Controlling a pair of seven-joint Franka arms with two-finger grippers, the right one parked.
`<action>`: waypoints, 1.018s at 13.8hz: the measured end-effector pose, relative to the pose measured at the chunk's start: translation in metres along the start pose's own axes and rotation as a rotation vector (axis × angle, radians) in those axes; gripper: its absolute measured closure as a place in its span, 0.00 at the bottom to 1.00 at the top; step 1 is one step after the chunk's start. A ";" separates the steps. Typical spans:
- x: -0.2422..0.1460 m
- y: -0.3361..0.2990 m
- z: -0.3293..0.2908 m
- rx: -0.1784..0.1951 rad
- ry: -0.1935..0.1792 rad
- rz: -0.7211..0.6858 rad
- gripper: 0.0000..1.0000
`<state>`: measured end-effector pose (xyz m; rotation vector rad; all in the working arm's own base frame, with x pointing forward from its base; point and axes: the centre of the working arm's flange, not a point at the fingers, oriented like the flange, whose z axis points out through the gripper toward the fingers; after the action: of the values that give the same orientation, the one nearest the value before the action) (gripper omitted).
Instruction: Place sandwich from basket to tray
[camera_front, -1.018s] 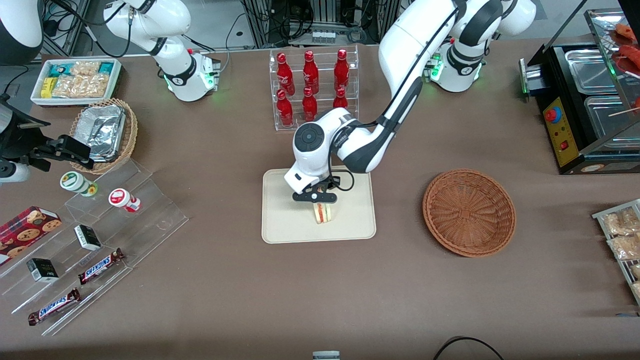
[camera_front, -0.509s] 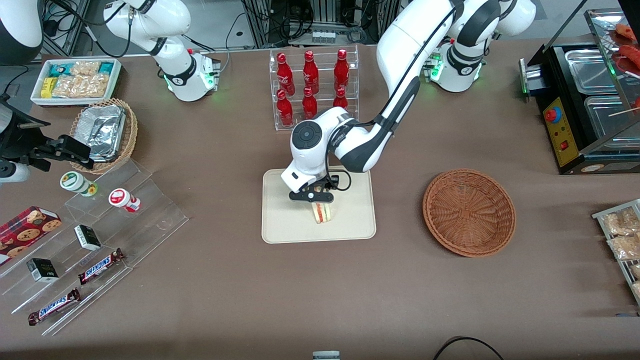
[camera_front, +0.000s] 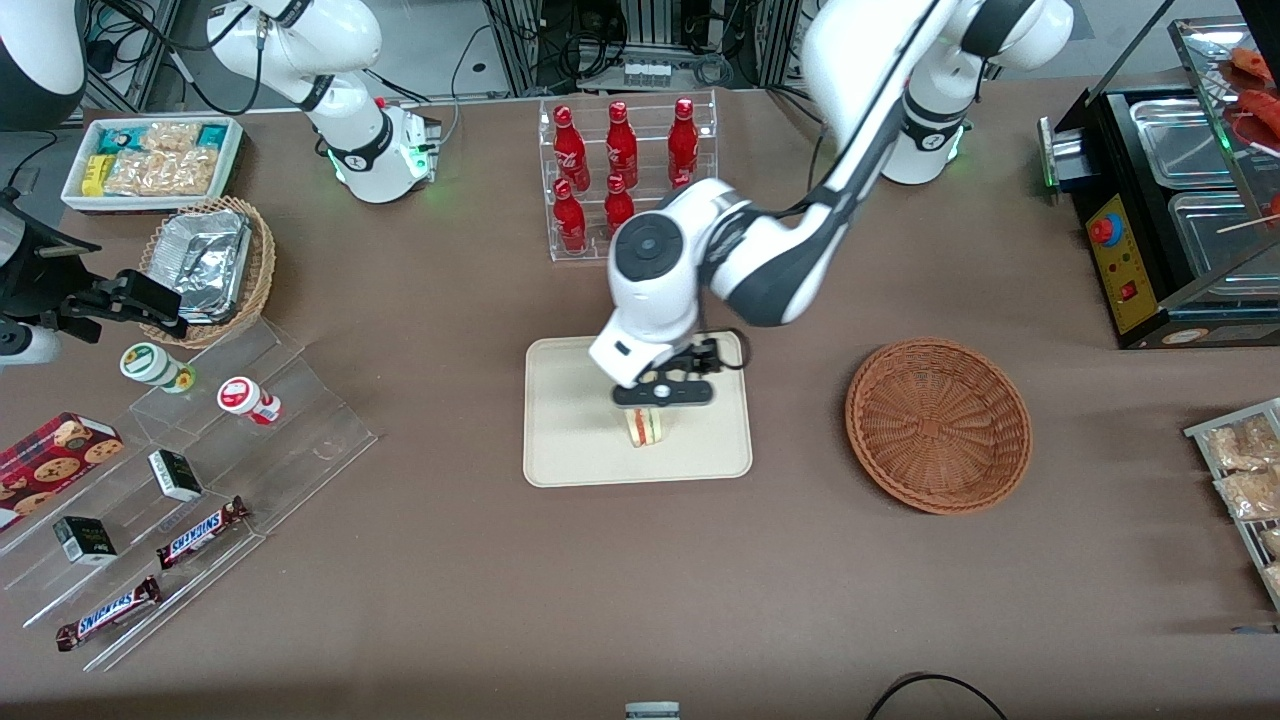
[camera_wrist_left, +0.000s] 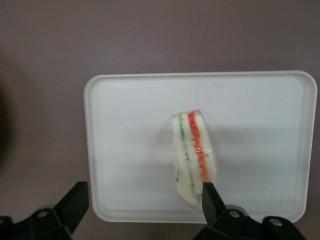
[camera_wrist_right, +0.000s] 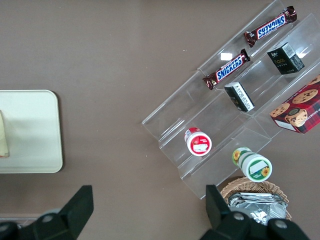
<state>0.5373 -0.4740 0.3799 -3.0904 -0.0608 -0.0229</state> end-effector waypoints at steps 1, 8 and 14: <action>0.009 -0.019 -0.019 0.003 0.001 -0.010 0.00; 0.045 -0.181 -0.107 0.028 -0.007 0.008 0.00; 0.054 -0.315 -0.158 0.011 -0.007 0.090 0.00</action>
<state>0.5763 -0.1658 0.5540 -3.0788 0.0771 -0.0077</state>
